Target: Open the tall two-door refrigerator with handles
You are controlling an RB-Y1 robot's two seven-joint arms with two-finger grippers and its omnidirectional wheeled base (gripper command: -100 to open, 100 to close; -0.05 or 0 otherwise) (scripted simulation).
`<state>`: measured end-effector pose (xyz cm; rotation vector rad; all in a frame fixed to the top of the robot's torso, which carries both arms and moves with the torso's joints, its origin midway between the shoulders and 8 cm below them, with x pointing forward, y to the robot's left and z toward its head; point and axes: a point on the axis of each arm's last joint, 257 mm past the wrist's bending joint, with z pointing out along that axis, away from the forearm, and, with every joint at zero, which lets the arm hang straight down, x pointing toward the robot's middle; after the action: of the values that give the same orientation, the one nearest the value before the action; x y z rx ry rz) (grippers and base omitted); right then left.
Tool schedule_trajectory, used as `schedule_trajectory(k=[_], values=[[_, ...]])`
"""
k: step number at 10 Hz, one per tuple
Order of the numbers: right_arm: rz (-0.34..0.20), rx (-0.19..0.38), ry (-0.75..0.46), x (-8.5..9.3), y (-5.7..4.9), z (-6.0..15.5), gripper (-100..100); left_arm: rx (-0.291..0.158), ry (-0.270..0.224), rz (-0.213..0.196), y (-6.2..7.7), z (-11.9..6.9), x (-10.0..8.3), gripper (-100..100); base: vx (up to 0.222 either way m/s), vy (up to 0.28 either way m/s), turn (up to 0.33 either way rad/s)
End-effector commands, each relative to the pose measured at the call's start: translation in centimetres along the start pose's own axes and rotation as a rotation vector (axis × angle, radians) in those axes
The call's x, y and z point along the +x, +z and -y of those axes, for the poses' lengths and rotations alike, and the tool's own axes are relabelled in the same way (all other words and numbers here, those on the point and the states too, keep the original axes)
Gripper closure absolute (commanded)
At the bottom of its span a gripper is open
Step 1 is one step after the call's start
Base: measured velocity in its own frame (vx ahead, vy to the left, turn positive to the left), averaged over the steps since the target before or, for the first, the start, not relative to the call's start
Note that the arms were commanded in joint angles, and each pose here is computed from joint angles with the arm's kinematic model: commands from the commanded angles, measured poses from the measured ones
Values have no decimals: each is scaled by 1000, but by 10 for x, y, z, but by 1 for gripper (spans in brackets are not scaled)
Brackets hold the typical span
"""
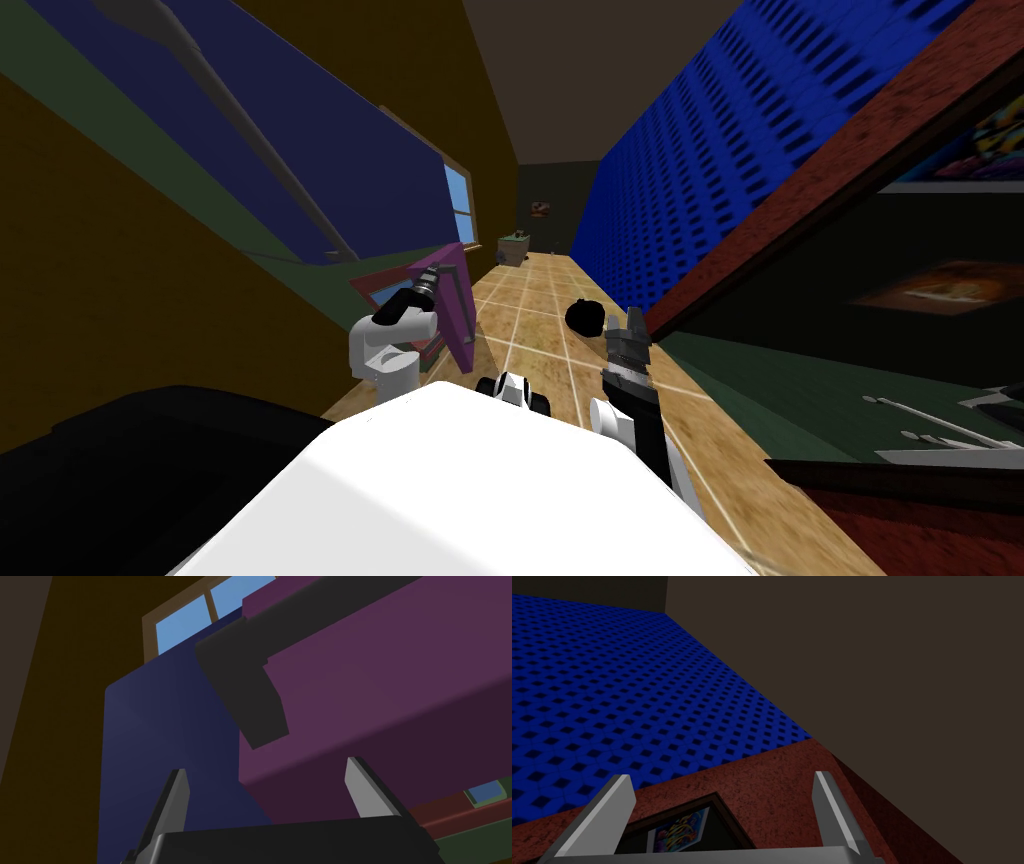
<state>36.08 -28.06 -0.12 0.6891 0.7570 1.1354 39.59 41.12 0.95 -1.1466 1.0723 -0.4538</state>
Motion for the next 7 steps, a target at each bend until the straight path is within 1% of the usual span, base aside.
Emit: schedule_trajectory(k=[1,7], values=[[0,0,0,0,0,0,0,29,-3,3,0,6,-1,100,-8,5,14],[0,0,0,0,0,0,0,30,-10,-7,-2,1,4,100,-8,-2,9]])
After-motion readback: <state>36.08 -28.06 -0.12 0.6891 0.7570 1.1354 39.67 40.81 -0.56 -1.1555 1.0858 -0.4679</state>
